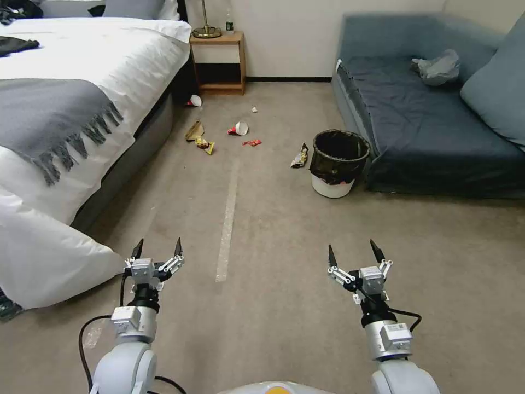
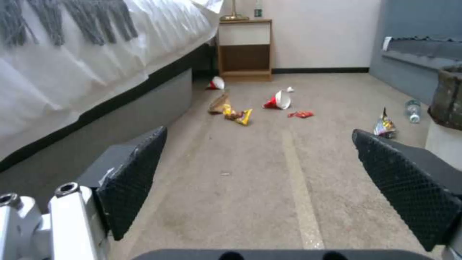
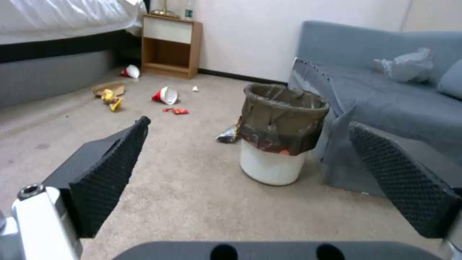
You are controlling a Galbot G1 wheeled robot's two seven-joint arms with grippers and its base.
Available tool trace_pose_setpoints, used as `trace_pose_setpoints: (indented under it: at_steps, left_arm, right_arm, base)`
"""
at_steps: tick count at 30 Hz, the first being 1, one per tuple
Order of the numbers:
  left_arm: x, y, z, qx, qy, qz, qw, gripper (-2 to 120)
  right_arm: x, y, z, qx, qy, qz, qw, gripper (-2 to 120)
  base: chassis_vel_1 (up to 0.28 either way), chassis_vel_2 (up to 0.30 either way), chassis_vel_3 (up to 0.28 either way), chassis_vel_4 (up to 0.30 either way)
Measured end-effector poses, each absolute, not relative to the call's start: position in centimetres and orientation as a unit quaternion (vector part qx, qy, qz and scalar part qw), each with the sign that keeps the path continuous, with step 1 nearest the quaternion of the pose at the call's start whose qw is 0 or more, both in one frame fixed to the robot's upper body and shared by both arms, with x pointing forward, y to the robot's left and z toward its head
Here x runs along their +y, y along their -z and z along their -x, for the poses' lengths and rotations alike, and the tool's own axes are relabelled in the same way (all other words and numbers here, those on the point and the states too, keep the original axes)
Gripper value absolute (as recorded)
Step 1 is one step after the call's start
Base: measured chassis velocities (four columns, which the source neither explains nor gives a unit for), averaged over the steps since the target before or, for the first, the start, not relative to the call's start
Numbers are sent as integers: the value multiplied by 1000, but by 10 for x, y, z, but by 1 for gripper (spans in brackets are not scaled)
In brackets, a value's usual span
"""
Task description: Pick up the trash can from the floor.
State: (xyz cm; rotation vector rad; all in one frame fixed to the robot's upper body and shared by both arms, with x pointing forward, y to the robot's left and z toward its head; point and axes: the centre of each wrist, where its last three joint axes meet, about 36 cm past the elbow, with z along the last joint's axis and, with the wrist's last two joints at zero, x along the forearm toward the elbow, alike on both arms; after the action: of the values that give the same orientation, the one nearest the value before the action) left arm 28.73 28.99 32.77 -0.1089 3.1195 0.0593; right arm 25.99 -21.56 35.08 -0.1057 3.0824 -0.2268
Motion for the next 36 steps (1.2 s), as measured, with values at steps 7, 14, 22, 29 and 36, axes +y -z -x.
trace_pose_setpoints:
  at_steps: [7,14,22,29,36]
  left_arm:
    - [294,-320,-290,999,-15,28,33,97]
    - [298,-314,-289,998,-17,33,40,96]
    - [300,-313,-290,999,-20,27,39,95]
    - [300,-313,-290,999,-21,20,39,94]
    - [300,-310,-290,999,-22,20,35,93]
  right_arm:
    - [-216,-349,-262,997,71,31,24,100]
    - [-214,-347,-262,997,65,30,23,100]
    - [-213,-347,-260,997,62,29,25,100]
    - [-214,-346,-258,997,61,29,26,100]
    - [-213,-345,-258,997,59,31,28,100]
  base:
    - [0,0,0,0]
    - [0,0,0,0]
    - [0,0,0,0]
    - [0,0,0,0]
    - [-7,-7,-6,-7]
